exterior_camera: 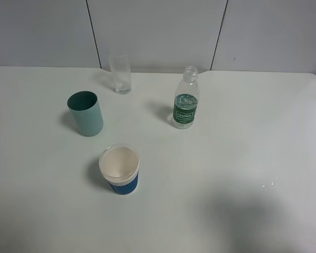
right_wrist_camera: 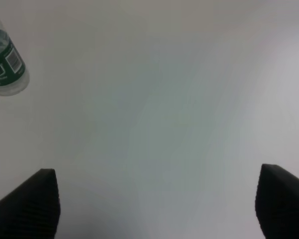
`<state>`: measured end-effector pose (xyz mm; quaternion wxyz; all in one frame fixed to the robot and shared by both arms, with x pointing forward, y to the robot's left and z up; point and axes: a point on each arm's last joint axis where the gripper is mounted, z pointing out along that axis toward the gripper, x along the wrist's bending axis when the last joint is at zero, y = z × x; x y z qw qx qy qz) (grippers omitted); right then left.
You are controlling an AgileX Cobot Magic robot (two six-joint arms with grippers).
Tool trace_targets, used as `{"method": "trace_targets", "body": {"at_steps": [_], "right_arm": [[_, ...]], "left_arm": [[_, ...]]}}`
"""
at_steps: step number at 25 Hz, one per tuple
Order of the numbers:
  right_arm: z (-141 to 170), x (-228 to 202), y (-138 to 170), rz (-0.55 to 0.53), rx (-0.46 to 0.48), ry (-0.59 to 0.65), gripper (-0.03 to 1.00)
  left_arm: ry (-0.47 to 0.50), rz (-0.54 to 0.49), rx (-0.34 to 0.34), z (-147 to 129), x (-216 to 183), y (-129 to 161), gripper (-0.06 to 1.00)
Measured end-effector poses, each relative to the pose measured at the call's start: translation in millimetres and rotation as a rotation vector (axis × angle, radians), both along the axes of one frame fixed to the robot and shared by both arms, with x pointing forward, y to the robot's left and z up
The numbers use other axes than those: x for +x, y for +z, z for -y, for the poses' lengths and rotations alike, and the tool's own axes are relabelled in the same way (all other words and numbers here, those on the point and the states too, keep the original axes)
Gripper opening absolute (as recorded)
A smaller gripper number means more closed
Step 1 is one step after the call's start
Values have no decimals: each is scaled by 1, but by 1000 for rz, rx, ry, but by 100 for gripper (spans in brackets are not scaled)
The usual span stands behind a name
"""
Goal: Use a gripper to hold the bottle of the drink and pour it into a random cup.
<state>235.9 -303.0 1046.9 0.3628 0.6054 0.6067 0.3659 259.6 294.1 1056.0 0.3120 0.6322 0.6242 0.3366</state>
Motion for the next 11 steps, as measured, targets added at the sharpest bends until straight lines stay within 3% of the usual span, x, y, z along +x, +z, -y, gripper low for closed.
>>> {"method": "trace_targets", "body": {"at_steps": [11], "right_arm": [[0,0,0,0,0,0,78]], "left_arm": [[0,0,0,0,0,0,99]]}}
